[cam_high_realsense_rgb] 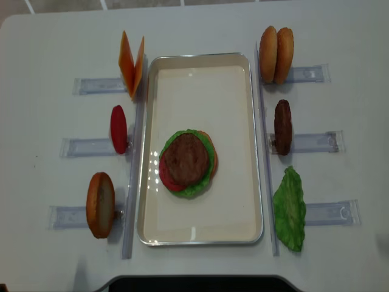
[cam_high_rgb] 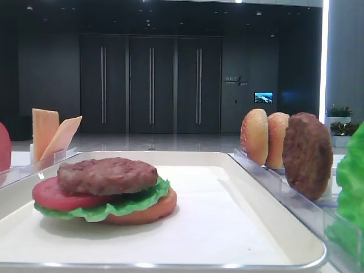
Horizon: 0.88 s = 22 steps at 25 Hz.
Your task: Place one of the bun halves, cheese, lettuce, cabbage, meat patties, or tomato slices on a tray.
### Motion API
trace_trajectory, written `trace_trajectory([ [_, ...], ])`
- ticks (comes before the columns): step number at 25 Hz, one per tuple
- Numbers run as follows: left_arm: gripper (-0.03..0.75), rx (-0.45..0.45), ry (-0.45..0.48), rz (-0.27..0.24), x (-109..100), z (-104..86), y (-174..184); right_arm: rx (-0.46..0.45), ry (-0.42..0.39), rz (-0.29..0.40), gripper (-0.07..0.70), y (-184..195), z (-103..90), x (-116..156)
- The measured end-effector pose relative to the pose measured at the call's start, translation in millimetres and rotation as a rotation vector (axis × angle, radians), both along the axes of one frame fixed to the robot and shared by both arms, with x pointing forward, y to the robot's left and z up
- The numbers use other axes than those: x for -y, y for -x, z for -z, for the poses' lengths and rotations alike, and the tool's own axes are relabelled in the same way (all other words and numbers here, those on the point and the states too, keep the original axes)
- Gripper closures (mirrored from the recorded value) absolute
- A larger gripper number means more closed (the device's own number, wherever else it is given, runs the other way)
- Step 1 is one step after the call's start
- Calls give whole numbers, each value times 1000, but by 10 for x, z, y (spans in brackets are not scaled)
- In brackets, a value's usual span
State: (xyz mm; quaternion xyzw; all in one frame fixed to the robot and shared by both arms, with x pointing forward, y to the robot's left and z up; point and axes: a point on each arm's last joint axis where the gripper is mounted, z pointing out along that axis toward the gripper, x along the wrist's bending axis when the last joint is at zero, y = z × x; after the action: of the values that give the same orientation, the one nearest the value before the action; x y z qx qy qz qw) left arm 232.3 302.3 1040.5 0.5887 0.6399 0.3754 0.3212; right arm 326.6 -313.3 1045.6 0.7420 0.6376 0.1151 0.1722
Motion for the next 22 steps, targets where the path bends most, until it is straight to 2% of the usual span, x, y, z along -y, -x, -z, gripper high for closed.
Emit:
trace_trajectory([
  [5, 716, 0, 0, 0, 0, 0, 0, 224, -5, -28, 261, 409, 29, -71],
  [10, 716, 0, 0, 0, 0, 0, 0, 402, 24, -134, 261, 655, -19, -141],
  [15, 716, 0, 0, 0, 0, 0, 0, 581, 58, -150, 265, 921, -30, -170],
  [17, 716, 0, 0, 0, 0, 0, 0, 613, 63, -150, 271, 970, -27, -175],
  [22, 716, 0, 0, 0, 0, 0, 0, 618, 64, -149, 279, 977, -27, -175],
])
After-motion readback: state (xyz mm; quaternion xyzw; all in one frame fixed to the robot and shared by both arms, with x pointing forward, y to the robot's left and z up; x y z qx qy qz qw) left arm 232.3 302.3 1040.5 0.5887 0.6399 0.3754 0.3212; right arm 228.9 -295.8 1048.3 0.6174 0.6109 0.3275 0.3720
